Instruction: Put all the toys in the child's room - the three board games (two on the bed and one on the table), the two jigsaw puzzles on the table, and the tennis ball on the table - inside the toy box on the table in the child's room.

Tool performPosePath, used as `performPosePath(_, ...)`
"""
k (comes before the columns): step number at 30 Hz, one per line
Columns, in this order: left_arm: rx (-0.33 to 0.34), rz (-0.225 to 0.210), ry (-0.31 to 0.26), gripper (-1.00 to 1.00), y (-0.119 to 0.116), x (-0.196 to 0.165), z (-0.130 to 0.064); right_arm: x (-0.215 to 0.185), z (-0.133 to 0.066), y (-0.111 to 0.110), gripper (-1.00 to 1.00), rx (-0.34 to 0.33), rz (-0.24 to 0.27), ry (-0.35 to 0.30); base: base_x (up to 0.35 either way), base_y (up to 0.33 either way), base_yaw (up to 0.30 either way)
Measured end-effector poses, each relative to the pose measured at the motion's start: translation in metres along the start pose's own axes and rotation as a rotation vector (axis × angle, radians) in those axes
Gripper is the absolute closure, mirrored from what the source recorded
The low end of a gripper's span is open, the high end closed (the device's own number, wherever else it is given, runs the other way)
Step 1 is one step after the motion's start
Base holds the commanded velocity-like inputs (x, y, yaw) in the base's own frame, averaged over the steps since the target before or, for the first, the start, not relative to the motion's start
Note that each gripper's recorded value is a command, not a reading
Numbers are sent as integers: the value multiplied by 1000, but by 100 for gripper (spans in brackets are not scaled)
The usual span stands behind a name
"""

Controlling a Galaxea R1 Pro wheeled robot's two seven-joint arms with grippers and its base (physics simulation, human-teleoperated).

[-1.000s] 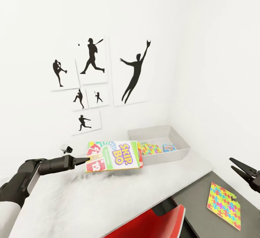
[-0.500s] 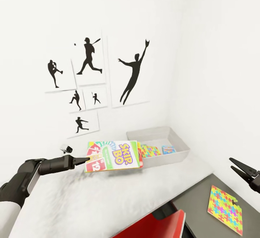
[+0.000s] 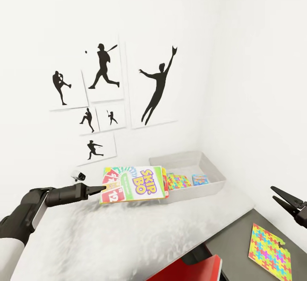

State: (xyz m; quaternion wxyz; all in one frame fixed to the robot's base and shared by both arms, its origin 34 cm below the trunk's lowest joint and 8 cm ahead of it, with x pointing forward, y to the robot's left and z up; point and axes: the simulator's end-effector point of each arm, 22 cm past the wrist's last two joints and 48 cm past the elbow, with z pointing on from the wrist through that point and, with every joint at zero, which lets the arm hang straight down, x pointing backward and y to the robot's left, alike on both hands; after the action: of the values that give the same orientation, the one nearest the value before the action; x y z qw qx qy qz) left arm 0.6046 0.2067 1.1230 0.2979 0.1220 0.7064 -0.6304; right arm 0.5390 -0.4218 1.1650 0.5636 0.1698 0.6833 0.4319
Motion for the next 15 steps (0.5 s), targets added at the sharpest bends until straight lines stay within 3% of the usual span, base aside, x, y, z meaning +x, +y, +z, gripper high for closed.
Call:
performPosePath(11, 0, -1, -2, 100, 0, -1, 0, -7, 1, -1, -100, 4, -43, -32, 0, 0, 0)
performPosePath(15, 55, -24, -3, 100, -8, 4, 25, -7, 2, -1, -100, 3, -42, -33, 0, 0, 0)
